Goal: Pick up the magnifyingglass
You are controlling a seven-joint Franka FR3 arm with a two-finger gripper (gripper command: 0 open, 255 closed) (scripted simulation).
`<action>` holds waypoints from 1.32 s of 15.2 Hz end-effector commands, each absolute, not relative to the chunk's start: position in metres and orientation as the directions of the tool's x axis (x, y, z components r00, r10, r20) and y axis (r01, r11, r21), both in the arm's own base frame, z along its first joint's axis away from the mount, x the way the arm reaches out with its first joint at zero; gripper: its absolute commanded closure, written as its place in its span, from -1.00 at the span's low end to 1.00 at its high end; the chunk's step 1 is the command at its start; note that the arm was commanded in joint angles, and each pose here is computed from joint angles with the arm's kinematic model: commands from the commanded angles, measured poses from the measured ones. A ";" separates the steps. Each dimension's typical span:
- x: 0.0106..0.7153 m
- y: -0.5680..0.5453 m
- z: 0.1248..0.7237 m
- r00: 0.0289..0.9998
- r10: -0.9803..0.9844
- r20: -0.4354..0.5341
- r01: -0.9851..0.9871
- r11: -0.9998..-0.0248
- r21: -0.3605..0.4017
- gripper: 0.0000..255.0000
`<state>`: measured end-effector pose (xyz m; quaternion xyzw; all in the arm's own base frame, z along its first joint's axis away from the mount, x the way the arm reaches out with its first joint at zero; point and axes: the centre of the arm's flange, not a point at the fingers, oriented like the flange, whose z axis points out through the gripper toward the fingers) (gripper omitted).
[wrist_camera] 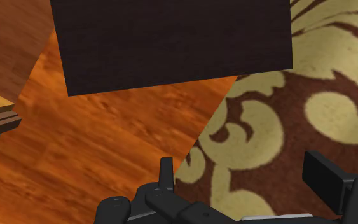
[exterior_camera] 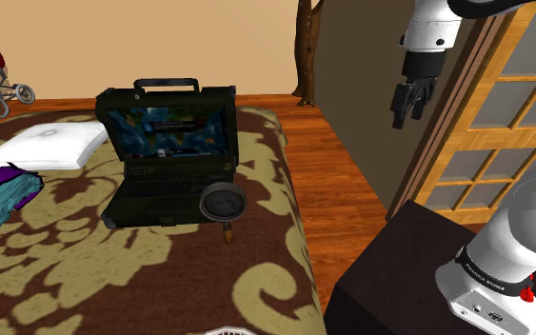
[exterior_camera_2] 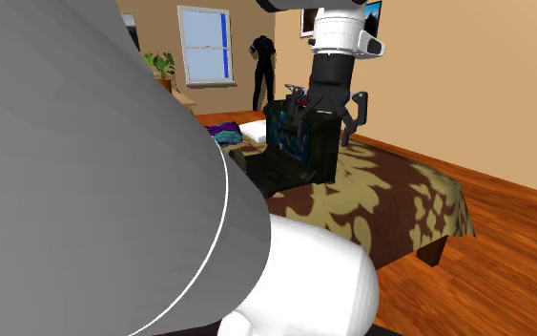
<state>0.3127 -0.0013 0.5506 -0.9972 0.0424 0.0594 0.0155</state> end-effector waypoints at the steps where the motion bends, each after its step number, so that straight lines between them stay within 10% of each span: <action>1: 0.313 -0.001 0.551 0.989 -0.083 -0.120 -0.086 -0.996 -0.026 -1.00; 20: 0.466 0.185 0.483 0.953 0.298 -0.061 0.299 -0.954 0.018 -1.00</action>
